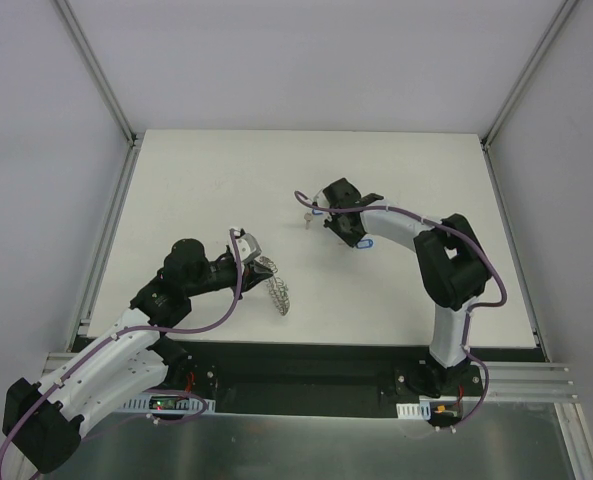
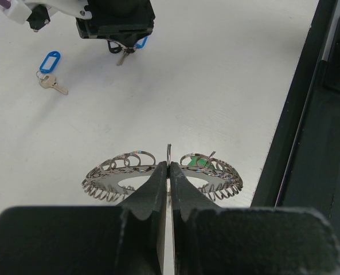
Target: Put the keys on the keyring
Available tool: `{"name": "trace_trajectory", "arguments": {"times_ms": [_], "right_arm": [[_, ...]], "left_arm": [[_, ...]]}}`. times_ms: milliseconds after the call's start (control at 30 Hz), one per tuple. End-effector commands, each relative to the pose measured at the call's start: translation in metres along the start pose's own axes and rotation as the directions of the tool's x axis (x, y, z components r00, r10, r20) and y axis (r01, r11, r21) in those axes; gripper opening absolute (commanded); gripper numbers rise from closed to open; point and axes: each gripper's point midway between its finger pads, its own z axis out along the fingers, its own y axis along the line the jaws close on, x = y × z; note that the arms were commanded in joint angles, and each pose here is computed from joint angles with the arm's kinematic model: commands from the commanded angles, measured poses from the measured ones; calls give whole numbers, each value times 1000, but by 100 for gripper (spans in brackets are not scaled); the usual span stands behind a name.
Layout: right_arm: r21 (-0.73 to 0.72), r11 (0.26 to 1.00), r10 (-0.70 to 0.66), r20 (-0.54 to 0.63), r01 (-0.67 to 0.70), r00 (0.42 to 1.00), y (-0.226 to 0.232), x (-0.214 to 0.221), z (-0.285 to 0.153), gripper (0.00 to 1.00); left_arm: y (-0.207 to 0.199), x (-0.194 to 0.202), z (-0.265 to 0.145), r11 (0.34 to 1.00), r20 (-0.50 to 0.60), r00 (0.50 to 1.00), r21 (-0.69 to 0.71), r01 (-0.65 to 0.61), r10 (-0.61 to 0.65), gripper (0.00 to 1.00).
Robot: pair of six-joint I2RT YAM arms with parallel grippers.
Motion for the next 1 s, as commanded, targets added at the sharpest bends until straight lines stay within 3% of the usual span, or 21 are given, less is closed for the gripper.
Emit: {"name": "trace_trajectory", "arguments": {"times_ms": [0,500,967], "right_arm": [[13,1000,-21,-13,21,1000,-3,-5,-4,22],[59,998,1,63,-5,998,-3,-20,-35,25],[50,998,-28,-14,29,1000,3,-12,-14,23]], "left_arm": [[1,-23,0,999,61,997,-2,-54,54,0],[0,-23,0,998,61,997,-1,-56,56,0],[0,-22,0,999,58,997,-2,-54,54,0]]}}
